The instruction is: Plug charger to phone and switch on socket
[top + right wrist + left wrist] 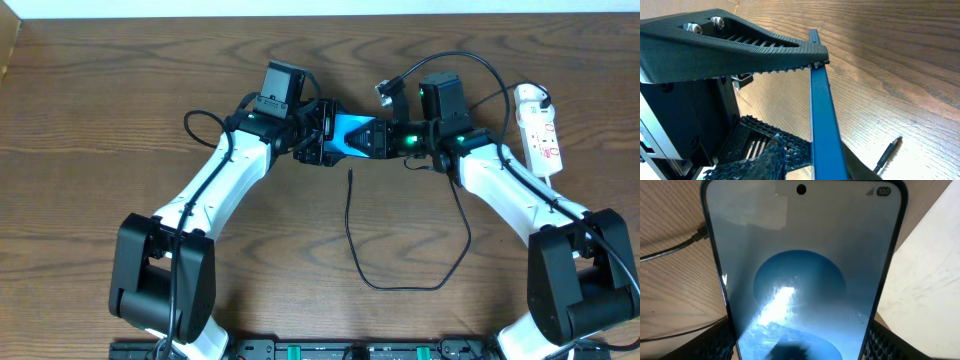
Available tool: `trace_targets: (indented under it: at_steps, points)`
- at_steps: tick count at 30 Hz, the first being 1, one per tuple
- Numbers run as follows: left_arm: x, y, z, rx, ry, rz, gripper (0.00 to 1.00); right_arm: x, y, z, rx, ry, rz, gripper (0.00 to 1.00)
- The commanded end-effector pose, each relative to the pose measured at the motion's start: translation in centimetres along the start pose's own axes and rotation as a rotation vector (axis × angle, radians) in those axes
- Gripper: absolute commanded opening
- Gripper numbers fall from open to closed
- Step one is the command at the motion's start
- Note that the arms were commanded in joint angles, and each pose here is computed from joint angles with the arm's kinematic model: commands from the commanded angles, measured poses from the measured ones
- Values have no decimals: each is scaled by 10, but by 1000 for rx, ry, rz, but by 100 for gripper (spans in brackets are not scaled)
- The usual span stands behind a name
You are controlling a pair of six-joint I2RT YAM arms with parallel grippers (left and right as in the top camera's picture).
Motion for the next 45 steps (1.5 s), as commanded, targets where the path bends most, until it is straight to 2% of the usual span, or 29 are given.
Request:
trace_targets:
  at_steps: [1,13,17,20,21,24,25,26,37,45]
  points:
    - [-8,8,-6,14,27,3,7,2,-2,7,-21,-22,8,22]
    - [-8,8,-6,14,27,2,8,2,-2,6,-21,-17,5,10]
    - [-8,8,-6,14,27,2,7,2,-3,6,-20,-14,1,2]
    - [-8,8,-6,27,27,2,8,0,-4,4,-18,-13,-5,1]
    - [-8,8,-6,38,27,1,17,-1,-6,3,-17,-9,-13,1]
    - [-8,8,-6,60,27,2,75,-6,-12,-2,-8,12,-41,1]
    - [-8,8,-6,61,27,2,86,-8,-14,-4,-4,14,-48,1]
    - [-8,8,-6,68,28,2,89,-11,-16,-6,1,16,-56,1]
    - [-16,14,-30,216,152,2,91,-45,-42,-34,160,40,-160,1]
    - [-35,22,-54,429,273,-51,91,-67,-59,-48,512,8,-246,1]
Point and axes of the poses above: each gripper's point midway between its finger pads, its own x axis out along the fingers, its own z axis along the line the jaws close on, y = z × x, the point moved 6 cm from there along -x, back along the fingers, and after that the axes turned 14 degrees about x, right-handed, at the moved point
